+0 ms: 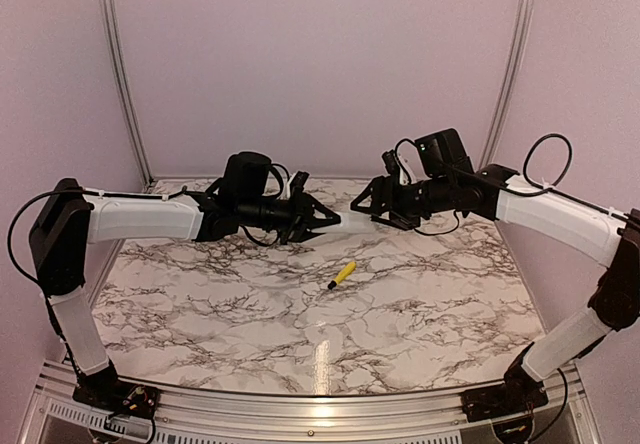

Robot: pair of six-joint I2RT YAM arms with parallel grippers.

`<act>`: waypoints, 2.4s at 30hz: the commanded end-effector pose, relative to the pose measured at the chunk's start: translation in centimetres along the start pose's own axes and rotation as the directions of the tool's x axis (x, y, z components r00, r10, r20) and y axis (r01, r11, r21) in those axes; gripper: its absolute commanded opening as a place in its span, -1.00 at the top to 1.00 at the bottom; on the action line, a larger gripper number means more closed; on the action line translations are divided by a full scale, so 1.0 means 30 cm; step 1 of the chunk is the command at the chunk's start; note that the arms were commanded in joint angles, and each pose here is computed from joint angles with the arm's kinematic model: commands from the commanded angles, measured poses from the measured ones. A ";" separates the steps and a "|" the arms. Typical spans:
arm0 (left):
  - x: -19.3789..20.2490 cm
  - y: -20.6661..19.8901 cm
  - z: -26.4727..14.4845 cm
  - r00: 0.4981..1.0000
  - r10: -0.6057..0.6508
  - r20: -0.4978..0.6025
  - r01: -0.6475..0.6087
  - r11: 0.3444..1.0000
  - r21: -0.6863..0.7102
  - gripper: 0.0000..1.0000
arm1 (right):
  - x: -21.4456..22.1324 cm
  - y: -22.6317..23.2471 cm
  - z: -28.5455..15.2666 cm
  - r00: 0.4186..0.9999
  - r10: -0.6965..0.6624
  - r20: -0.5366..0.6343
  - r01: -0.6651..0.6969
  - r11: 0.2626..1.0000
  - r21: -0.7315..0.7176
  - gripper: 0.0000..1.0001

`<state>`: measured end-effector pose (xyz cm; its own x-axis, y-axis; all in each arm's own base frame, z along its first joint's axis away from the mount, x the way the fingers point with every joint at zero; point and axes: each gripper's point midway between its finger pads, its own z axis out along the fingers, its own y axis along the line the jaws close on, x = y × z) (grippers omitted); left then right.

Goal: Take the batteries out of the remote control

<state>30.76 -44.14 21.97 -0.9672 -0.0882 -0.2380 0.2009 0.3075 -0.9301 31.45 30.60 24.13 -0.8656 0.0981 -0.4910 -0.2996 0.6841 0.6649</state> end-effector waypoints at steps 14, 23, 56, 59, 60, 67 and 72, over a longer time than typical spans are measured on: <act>0.019 -0.035 0.003 0.996 0.086 -0.019 -0.086 0.996 0.037 1.00 | -0.002 0.091 -0.051 1.000 -0.004 0.007 0.004 0.996 -0.090 -0.28; 0.022 -0.033 0.003 0.995 0.092 -0.023 -0.091 0.995 0.037 1.00 | 0.007 0.085 -0.050 1.000 0.005 0.002 -0.004 0.996 -0.089 -0.25; 0.034 -0.015 -0.003 0.994 0.109 -0.031 -0.108 0.994 0.021 1.00 | 0.018 0.081 -0.050 1.000 0.022 -0.003 -0.022 0.995 -0.097 -0.08; 0.035 -0.014 -0.004 0.993 0.110 -0.031 -0.110 0.994 0.021 1.00 | 0.019 0.082 -0.050 1.000 0.025 -0.004 -0.025 0.995 -0.100 -0.07; 0.034 -0.014 -0.005 0.993 0.110 -0.031 -0.109 0.994 0.020 1.00 | 0.019 0.083 -0.050 1.000 0.024 -0.004 -0.024 0.995 -0.101 -0.07; 0.030 -0.006 -0.008 0.994 0.112 -0.021 -0.112 0.994 0.009 1.00 | 0.025 0.083 -0.053 1.000 0.028 -0.008 -0.029 0.994 -0.104 -0.05; 0.026 -0.006 -0.007 0.993 0.113 -0.016 -0.113 0.994 0.007 1.00 | 0.032 0.079 -0.054 0.999 0.033 -0.013 -0.035 0.994 -0.105 -0.04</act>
<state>30.31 -43.69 20.47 -0.9569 -0.0440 -0.2870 0.2554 0.3429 -0.9040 30.38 30.27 24.73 -0.8790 0.1243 -0.4604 -0.2753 0.6560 0.7028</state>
